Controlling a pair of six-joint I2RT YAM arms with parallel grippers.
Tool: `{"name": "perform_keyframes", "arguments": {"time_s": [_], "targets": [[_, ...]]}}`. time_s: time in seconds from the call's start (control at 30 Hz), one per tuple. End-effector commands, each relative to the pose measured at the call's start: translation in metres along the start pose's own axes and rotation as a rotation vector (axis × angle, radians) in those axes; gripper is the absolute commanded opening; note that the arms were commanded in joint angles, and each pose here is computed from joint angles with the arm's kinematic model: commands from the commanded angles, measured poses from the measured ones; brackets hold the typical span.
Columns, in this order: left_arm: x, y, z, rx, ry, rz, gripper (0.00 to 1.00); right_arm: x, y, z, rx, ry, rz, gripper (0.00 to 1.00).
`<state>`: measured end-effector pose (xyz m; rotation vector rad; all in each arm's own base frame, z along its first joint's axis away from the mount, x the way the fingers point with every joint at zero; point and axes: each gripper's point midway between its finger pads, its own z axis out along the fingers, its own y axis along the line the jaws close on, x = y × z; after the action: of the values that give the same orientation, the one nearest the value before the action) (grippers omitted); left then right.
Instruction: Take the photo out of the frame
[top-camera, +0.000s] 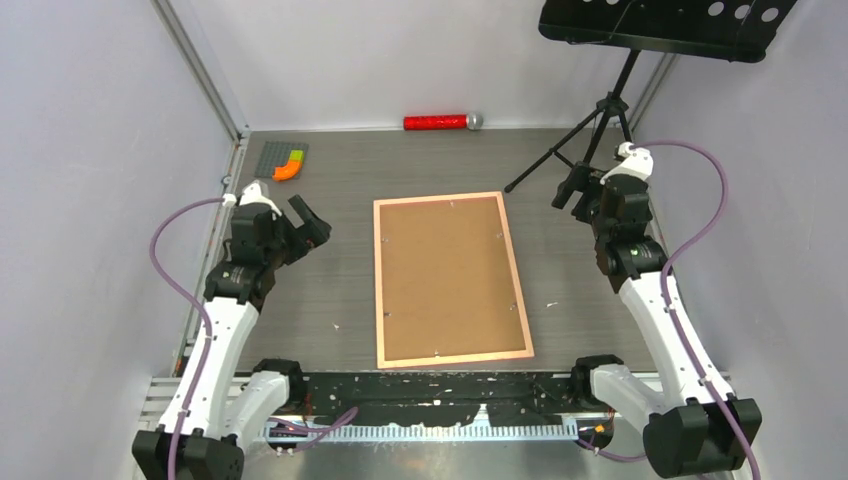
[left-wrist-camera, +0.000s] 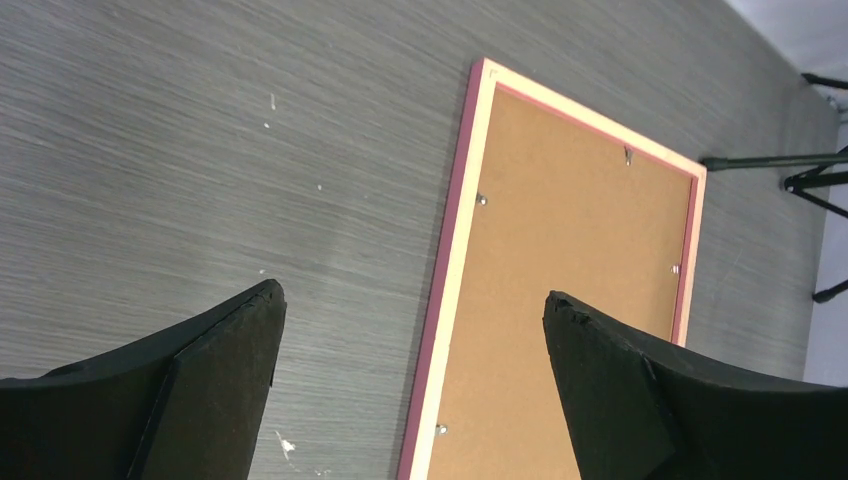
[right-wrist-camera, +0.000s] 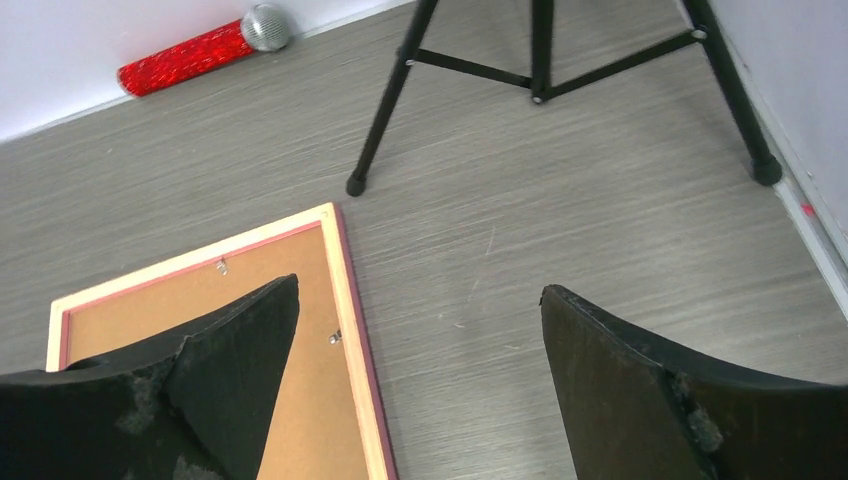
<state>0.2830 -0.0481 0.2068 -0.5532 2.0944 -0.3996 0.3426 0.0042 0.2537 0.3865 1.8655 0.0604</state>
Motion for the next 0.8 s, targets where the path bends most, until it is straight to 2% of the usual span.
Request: {"name": "perform_keyframes", "arguments": {"time_s": [0.0,0.1,0.17,0.2,0.27,0.3,0.33,0.37,0.4,0.43,0.53,0.67,0.77], "targets": [[0.023,-0.006,0.011,0.051,0.109,-0.004,0.99,-0.01,0.034,-0.005,-0.211,-0.064,-0.074,0.96],[0.047,-0.009,0.024,0.067,0.207,-0.007,0.99,0.002,0.06,-0.007,-0.385,-0.034,-0.158,0.96],[0.068,-0.012,0.033,0.07,0.282,0.01,0.99,0.018,0.087,-0.013,-0.556,0.032,-0.202,0.96],[0.083,-0.016,0.039,0.077,0.337,0.026,0.99,0.033,0.113,-0.022,-0.709,0.097,-0.224,0.96],[0.104,-0.019,0.049,0.084,0.412,0.042,0.99,0.059,0.15,-0.032,-0.829,0.169,-0.296,0.96],[0.115,-0.02,0.054,0.089,0.455,0.045,0.95,0.066,0.154,-0.026,-0.792,0.151,-0.377,0.96],[0.125,-0.02,0.059,0.094,0.496,0.043,0.91,0.094,0.182,-0.038,-0.853,0.179,-0.469,0.96],[0.136,-0.021,0.063,0.101,0.538,0.039,0.85,0.1,0.192,-0.034,-0.841,0.129,-0.566,0.96],[0.146,-0.022,0.067,0.108,0.577,0.036,0.81,0.13,0.212,-0.046,-0.914,0.16,-0.632,0.96],[0.155,-0.023,0.07,0.115,0.612,0.038,0.78,0.135,0.228,-0.051,-0.972,0.124,-0.662,0.96],[0.174,-0.025,0.078,0.121,0.676,0.058,0.67,0.189,0.271,-0.089,-1.197,0.165,-0.731,0.97],[0.188,-0.018,0.087,0.079,0.701,0.082,0.62,0.247,0.301,-0.123,-1.35,0.098,-0.944,0.97],[0.198,-0.014,0.09,0.067,0.722,0.091,0.57,0.28,0.312,-0.131,-1.383,0.099,-1.042,0.97]]}}
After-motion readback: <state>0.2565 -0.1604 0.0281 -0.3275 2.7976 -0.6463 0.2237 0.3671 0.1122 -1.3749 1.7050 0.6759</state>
